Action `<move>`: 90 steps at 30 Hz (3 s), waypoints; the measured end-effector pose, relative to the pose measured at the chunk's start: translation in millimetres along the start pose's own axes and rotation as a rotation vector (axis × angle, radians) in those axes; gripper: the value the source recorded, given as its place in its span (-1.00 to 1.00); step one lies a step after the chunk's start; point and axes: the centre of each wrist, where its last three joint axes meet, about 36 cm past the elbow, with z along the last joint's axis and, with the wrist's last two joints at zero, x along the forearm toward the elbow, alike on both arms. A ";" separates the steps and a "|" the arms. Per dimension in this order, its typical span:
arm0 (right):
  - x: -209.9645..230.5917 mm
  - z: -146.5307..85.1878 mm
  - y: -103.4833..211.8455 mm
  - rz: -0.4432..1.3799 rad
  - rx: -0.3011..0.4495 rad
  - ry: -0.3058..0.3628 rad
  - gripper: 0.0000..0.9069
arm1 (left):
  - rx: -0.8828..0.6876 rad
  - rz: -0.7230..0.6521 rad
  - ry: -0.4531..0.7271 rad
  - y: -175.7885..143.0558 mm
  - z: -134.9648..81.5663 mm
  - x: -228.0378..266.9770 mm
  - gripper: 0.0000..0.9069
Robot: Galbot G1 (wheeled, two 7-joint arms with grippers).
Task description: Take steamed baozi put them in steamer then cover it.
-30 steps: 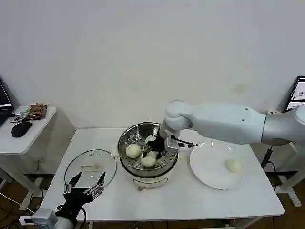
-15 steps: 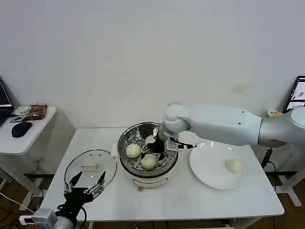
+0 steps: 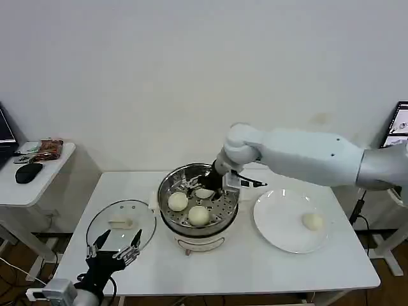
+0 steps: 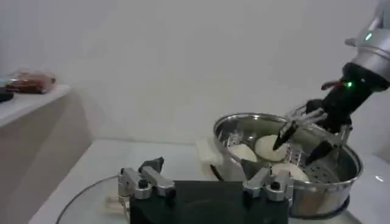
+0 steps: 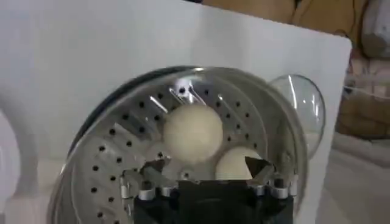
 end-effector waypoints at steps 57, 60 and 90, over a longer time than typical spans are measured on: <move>67.8 -3.4 331.3 -0.192 -1.162 0.201 1.00 | 0.009 -0.009 0.011 -0.6 -1.7 9.9 1.00; 60.4 -0.9 341.8 -0.211 -1.171 0.199 1.00 | 0.006 -0.014 0.012 0.9 -1.2 9.3 1.00; 12.9 12.2 393.7 -0.319 -1.246 0.210 1.00 | 0.006 -0.021 0.011 2.1 -1.2 8.8 1.00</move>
